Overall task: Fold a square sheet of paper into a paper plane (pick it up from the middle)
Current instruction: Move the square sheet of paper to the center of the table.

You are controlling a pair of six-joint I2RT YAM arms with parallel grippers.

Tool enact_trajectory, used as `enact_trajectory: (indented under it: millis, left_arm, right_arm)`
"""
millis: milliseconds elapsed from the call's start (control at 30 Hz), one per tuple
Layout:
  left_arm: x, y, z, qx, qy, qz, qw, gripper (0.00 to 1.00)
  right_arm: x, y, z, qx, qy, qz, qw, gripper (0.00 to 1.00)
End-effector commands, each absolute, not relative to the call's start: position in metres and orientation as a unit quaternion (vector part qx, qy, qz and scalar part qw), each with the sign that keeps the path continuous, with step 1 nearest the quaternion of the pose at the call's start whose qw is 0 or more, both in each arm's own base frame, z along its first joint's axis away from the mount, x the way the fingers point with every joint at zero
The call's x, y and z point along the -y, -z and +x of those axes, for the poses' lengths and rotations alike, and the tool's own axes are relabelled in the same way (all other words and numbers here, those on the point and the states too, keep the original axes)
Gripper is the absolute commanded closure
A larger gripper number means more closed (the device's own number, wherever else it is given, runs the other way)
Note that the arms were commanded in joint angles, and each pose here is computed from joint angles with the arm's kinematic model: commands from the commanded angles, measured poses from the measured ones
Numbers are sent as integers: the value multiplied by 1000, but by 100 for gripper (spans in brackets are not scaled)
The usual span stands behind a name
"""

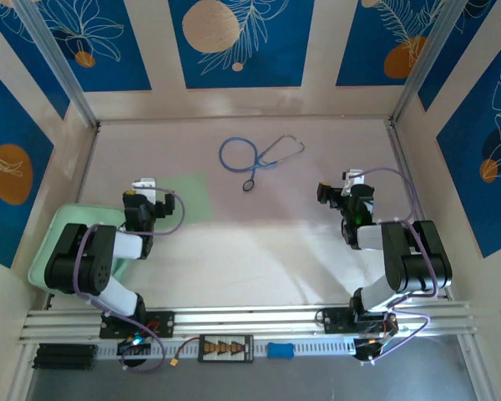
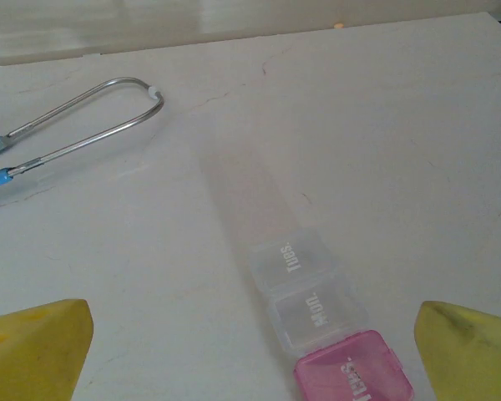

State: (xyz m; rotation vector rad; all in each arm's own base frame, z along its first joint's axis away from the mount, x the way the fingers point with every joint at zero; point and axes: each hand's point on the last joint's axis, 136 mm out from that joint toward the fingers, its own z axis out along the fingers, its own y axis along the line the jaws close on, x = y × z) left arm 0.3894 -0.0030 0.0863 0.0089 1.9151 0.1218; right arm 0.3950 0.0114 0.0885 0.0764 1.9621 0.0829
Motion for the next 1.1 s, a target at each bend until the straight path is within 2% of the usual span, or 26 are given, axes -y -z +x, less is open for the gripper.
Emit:
enact_trajectory:
  millis: [0, 1067]
  left_arm:
    - [6, -94, 394, -808, -42, 7, 587, 0]
    - [13, -93, 395, -811, -31, 24, 583, 0]
  right_arm:
    - [-10, -94, 396, -822, -28, 38, 567, 1]
    - [-17, -93, 396, -825, -52, 16, 562, 1]
